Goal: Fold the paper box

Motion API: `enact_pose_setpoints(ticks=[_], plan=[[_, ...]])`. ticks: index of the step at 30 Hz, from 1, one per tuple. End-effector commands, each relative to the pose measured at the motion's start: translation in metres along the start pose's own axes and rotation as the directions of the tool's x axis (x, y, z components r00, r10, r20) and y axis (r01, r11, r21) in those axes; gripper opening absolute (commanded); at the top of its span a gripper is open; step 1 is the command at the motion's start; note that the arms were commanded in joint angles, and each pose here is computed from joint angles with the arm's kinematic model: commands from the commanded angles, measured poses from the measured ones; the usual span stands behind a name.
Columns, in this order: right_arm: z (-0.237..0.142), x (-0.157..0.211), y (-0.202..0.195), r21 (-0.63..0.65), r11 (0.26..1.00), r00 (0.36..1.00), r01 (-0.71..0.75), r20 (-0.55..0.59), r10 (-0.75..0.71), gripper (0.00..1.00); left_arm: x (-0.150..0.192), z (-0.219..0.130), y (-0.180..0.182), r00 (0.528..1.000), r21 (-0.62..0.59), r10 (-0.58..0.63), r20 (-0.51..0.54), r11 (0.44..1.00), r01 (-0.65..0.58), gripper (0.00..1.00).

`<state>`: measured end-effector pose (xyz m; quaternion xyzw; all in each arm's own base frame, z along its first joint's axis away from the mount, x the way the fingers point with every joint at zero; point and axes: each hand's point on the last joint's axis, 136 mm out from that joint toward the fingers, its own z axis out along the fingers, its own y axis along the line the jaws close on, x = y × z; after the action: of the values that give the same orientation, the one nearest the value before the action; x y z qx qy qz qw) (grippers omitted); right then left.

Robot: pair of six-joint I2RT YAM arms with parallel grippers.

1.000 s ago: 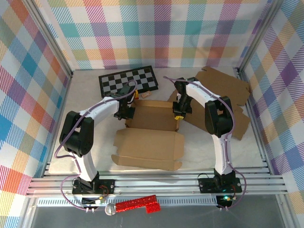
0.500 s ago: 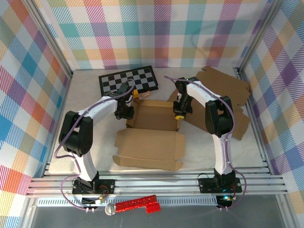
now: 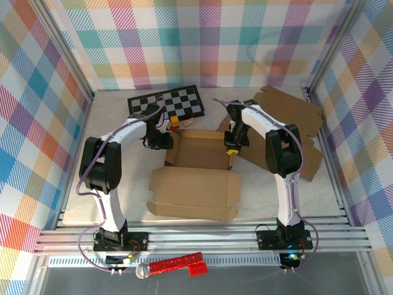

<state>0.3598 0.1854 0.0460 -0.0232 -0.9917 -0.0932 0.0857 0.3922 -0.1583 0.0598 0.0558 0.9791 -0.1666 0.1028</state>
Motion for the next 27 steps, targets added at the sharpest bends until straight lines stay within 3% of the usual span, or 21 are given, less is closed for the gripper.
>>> enact_pose_setpoints(ticks=[1, 7, 12, 18, 27], plan=[[-0.006, 0.0, 0.01, -0.033, 0.999, 1.0, 0.018, -0.001, -0.018, 0.0, 0.006, 0.008, 0.001, 0.999, 0.025, 0.007, -0.046, 1.0, -0.006, 0.23], [-0.007, 0.001, 0.011, -0.033, 0.999, 1.0, 0.021, 0.005, -0.021, 0.0, 0.016, 0.018, 0.015, 0.996, -0.062, 0.024, -0.087, 0.998, -0.03, 0.2], [-0.017, 0.0, 0.015, -0.034, 0.999, 0.999, 0.02, 0.046, -0.018, 0.0, 0.017, 0.011, 0.022, 0.996, -0.181, 0.058, -0.071, 0.981, -0.07, 0.06], [-0.029, 0.003, 0.021, -0.043, 0.999, 0.997, 0.023, 0.08, -0.02, 0.0, 0.009, -0.019, 0.022, 0.993, -0.35, 0.112, 0.021, 0.932, -0.098, 0.0], [-0.028, 0.008, 0.022, -0.042, 0.999, 0.997, 0.022, 0.074, -0.019, 0.0, 0.015, -0.032, 0.033, 0.991, -0.543, 0.13, 0.042, 0.835, -0.087, 0.0]])
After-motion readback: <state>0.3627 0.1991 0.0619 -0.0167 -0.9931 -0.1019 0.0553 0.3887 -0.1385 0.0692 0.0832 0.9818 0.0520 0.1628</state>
